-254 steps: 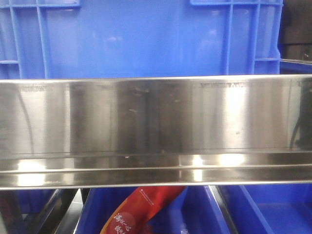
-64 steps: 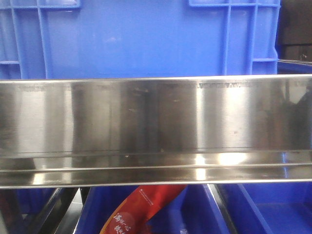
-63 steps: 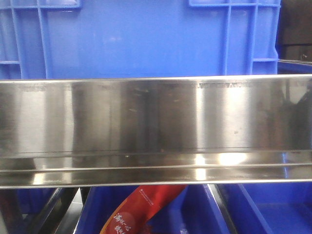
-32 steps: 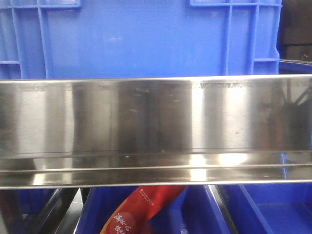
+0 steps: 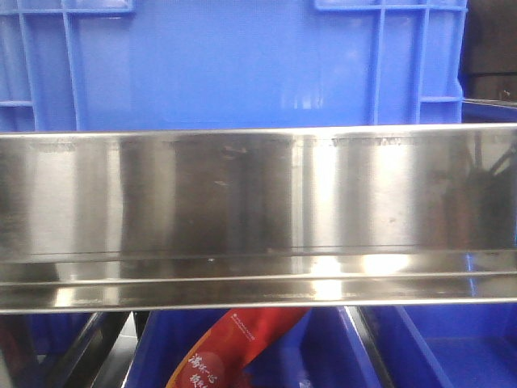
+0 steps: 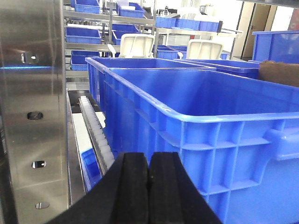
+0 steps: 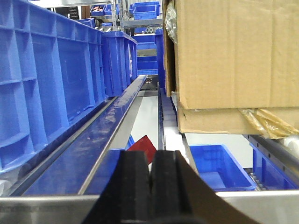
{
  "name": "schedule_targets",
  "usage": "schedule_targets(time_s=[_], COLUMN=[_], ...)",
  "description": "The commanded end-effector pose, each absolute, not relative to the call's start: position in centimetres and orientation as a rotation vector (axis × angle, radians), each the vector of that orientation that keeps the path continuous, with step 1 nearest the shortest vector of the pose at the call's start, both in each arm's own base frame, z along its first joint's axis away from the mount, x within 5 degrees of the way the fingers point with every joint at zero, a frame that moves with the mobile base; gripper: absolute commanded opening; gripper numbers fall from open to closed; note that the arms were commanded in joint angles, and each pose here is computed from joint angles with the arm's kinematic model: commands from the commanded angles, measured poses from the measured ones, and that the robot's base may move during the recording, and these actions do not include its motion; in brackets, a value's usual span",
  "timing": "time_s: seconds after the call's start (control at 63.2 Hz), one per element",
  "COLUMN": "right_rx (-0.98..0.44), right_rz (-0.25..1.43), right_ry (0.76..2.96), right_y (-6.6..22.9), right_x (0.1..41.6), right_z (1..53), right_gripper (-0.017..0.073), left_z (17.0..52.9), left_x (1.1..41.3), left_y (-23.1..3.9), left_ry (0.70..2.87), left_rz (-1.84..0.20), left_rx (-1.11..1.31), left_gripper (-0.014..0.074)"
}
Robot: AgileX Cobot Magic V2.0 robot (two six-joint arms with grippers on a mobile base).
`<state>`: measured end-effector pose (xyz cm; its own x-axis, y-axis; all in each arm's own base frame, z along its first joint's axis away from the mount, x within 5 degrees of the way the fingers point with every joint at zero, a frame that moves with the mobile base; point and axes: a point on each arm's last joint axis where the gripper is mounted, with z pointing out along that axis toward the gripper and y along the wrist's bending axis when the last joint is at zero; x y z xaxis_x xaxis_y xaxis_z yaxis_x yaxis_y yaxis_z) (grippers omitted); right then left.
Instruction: Grab block from conveyor and place in blue bin
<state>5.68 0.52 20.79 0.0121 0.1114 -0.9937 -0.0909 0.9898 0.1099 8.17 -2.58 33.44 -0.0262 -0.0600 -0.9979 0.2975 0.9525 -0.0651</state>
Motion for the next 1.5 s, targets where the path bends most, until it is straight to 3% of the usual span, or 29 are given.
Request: schedule_targets(time_s=[0.0, 0.253, 0.395, 0.601, 0.949, 1.487], right_rx=[0.018, 0.018, 0.018, 0.018, 0.018, 0.018], right_rz=[0.151, 0.151, 0.151, 0.151, 0.151, 0.151], right_ry=[1.530, 1.530, 1.530, 1.530, 1.530, 1.530], right_y=[0.5, 0.5, 0.5, 0.5, 0.5, 0.5], right_x=[5.6, 5.6, 5.6, 5.6, 5.6, 5.6], right_z=[20.9, 20.9, 20.9, 20.9, 20.9, 20.9], right_gripper=[-0.0162, -0.0162, -0.0162, -0.0162, -0.0162, -0.0162], left_z=[33.6, 33.6, 33.5, 28.7, 21.7, 21.5], left_x=[8.1, 8.1, 8.2, 8.0, 5.9, 5.6], left_y=[-2.5, -2.4, -1.7, -0.2, -0.1, -0.1], left_ry=[1.558, 1.551, 1.464, 1.337, 1.451, 1.468], left_rz=[-0.294, -0.274, -0.090, 0.026, 0.031, -0.008], left_rx=[0.174, 0.182, 0.216, 0.061, 0.062, 0.013], left_gripper=[-0.0111, -0.0111, -0.0111, -0.0111, -0.0111, -0.0111])
